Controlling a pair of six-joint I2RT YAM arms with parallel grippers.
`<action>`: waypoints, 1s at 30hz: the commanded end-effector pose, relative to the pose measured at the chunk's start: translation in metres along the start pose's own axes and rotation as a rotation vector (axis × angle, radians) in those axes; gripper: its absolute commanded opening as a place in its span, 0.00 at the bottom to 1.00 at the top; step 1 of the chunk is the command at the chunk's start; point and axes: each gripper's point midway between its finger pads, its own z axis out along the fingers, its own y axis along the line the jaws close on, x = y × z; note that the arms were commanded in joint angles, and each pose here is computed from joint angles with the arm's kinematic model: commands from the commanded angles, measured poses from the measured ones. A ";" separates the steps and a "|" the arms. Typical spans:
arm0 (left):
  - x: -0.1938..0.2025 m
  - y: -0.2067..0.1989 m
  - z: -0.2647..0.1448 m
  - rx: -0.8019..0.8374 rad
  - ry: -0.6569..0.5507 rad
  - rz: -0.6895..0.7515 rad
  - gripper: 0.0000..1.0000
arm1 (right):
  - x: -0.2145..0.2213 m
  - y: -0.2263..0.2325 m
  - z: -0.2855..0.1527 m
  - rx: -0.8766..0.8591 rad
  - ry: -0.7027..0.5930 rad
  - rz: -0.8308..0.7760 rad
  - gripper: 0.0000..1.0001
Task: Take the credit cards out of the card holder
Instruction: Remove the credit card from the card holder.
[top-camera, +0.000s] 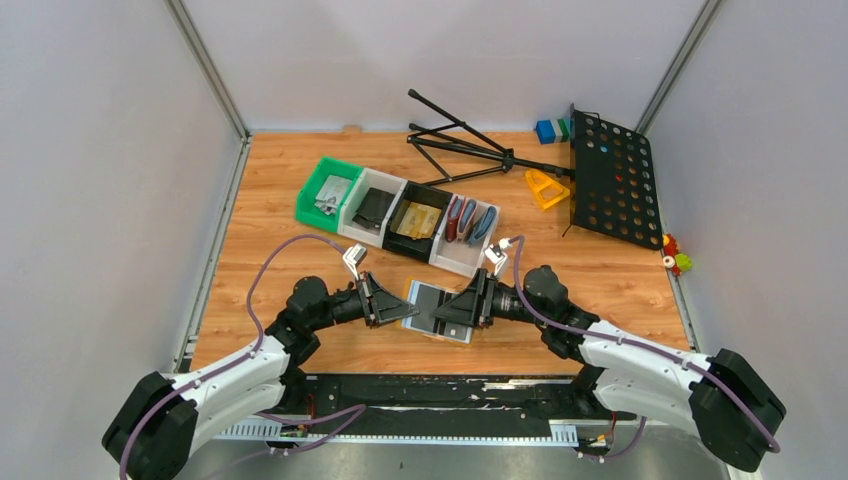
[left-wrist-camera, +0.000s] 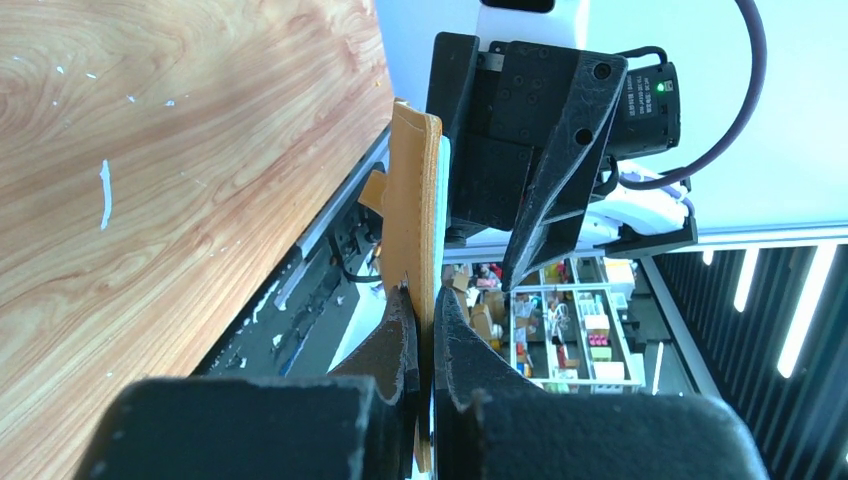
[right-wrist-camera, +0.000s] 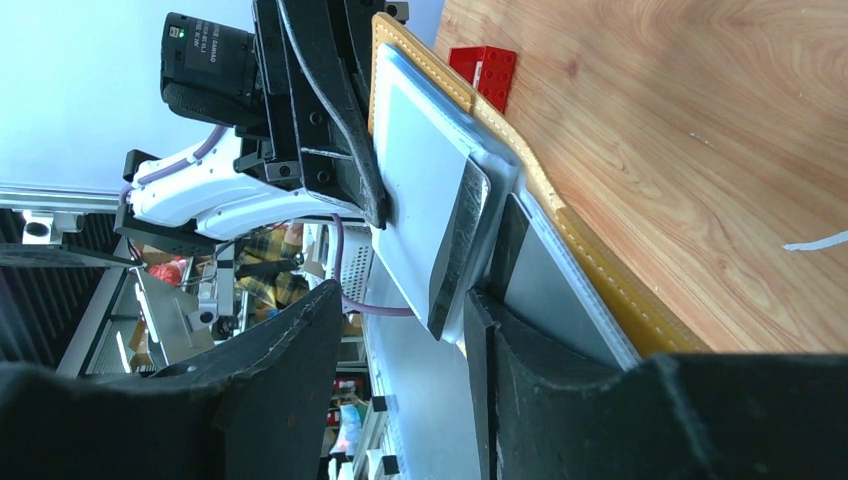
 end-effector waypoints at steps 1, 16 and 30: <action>-0.003 -0.039 -0.003 0.142 -0.005 0.059 0.00 | -0.006 -0.002 0.001 0.036 -0.025 0.010 0.49; 0.000 -0.033 -0.003 0.128 0.012 0.047 0.00 | -0.010 0.053 -0.005 -0.227 -0.028 0.016 0.35; 0.003 -0.034 -0.002 0.141 0.031 0.048 0.00 | -0.016 0.080 -0.012 -0.319 -0.057 -0.073 0.19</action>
